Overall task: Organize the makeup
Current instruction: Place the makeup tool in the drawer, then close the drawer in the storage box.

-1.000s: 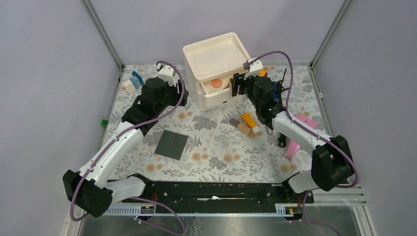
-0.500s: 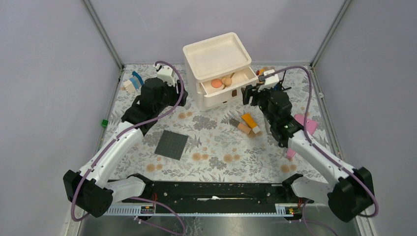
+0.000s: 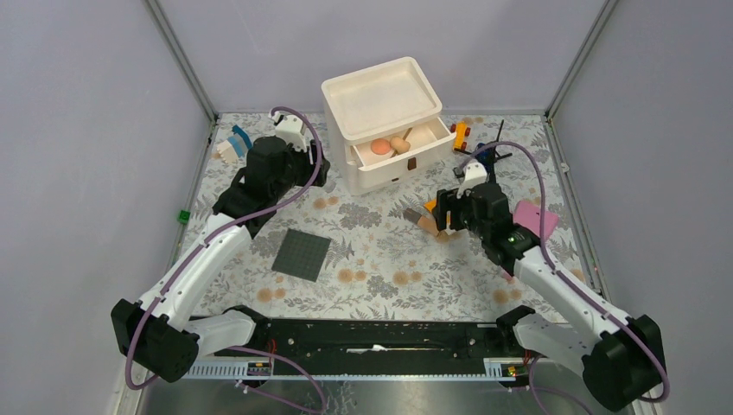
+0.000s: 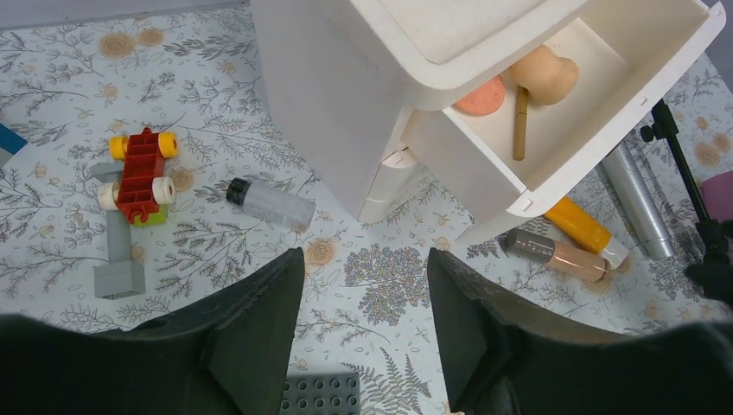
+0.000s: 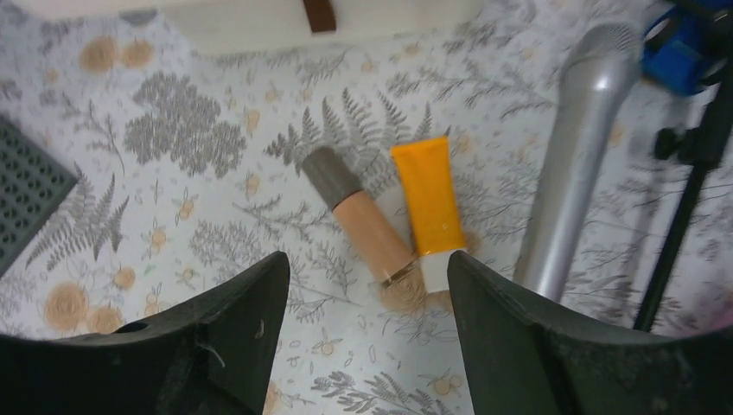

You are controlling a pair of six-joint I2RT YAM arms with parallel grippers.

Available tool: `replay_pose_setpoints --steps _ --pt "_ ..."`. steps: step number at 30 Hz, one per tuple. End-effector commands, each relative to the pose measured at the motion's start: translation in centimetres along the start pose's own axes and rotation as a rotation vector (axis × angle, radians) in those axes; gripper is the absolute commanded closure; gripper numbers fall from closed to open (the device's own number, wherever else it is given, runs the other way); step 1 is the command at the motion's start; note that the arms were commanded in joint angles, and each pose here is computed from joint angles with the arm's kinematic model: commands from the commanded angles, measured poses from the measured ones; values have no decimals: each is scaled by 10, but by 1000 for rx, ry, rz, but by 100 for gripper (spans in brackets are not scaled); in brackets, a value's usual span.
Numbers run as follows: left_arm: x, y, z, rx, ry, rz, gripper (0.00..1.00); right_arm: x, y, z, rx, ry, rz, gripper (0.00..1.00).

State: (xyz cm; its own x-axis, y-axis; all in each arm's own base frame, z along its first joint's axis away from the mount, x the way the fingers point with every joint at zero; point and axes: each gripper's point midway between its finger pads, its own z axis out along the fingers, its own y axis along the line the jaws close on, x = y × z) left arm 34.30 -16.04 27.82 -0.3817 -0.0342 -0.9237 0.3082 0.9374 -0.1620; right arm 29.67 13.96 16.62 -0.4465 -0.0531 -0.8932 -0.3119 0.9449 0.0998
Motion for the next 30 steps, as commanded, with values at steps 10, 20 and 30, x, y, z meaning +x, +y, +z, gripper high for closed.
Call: replay_pose_setpoints --steps 10,20,30 --pt "-18 -4 -1 25 -68 -16 39 55 19 46 -130 168 -21 26" --pt "-18 -3 -1 19 -68 -17 39 59 8 56 -88 188 -21 27" --pt "-5 15 3 -94 -36 -104 39 50 4 48 -56 153 50 27"
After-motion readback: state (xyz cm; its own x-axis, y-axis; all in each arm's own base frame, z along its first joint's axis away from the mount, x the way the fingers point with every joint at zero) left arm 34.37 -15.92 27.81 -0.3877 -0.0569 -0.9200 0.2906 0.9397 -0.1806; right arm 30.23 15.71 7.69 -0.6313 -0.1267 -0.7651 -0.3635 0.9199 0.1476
